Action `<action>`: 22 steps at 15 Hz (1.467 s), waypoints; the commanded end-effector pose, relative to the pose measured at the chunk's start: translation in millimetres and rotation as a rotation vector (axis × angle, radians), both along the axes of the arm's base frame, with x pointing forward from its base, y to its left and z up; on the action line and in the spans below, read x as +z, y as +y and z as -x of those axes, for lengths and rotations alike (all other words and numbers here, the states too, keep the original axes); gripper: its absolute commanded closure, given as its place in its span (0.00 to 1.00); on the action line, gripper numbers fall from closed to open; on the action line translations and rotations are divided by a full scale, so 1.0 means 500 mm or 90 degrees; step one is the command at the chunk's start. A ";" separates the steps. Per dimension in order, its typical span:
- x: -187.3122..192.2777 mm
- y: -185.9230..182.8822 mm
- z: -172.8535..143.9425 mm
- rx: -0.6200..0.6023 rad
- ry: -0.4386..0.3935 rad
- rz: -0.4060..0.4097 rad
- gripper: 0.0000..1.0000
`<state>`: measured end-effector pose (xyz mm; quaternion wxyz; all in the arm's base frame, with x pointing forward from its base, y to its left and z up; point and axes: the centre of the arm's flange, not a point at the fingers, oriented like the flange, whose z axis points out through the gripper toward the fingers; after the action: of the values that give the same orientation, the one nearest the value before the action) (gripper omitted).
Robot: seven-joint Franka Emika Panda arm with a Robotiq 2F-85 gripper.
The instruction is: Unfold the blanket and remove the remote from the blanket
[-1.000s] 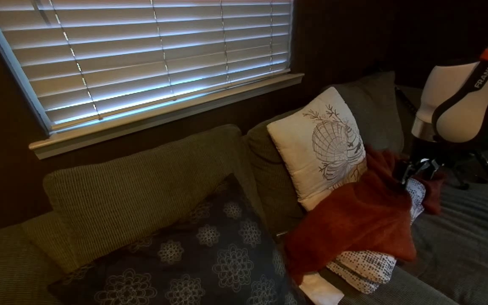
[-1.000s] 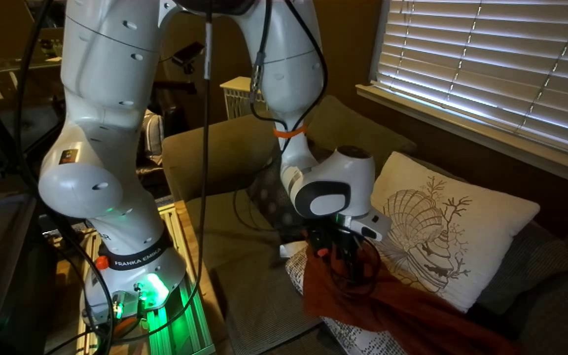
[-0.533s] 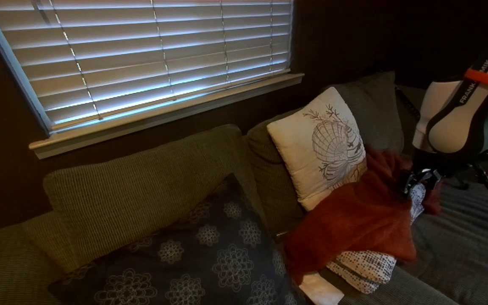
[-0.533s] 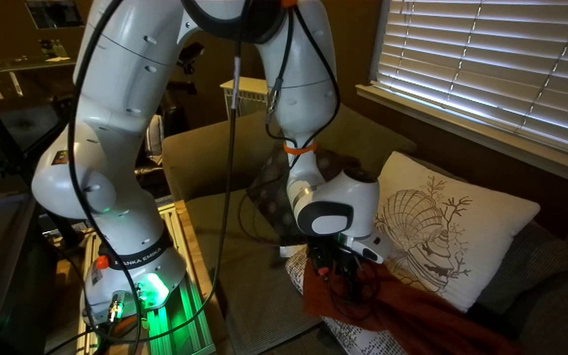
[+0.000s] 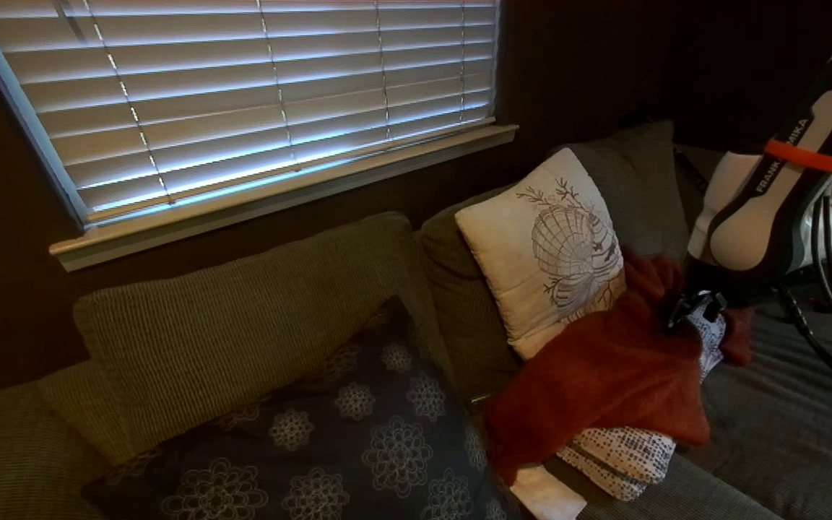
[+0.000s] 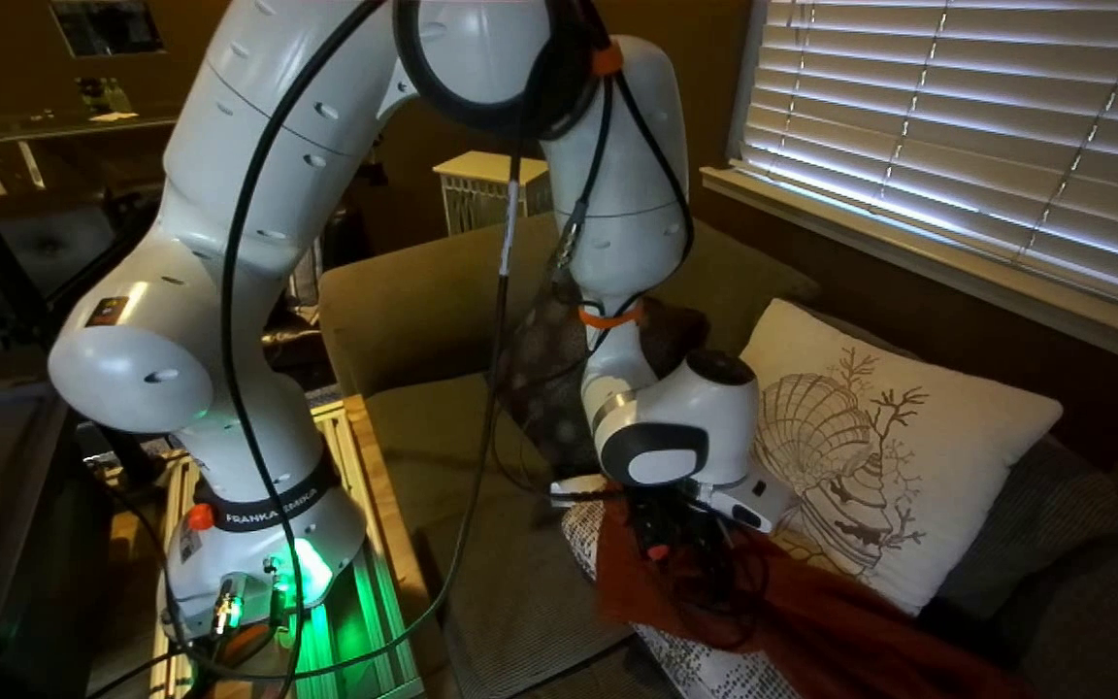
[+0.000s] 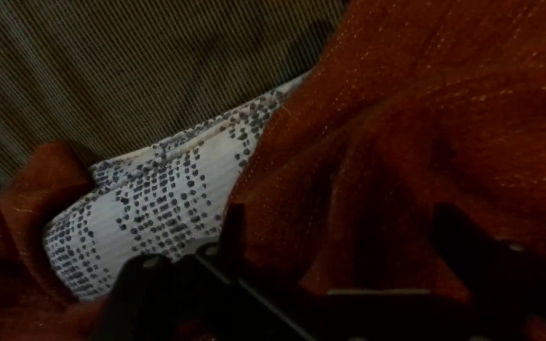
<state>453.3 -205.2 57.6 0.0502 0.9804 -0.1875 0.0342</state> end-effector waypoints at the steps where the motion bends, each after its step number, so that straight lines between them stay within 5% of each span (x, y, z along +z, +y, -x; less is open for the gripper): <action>1: -0.019 -0.007 -0.028 0.012 -0.029 -0.016 0.02; 2: -0.023 -0.007 -0.034 0.012 -0.031 -0.019 0.26; 4: -0.022 -0.002 -0.041 0.015 -0.037 -0.025 0.30; 8: -0.002 0.017 -0.039 0.006 -0.037 -0.035 0.61; 13: 0.062 0.074 -0.026 0.026 -0.029 0.015 0.95; 22: 0.094 -0.004 -0.099 -0.018 -0.080 0.024 0.98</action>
<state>488.0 -194.4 100.6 0.0628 0.9770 -0.1850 0.0852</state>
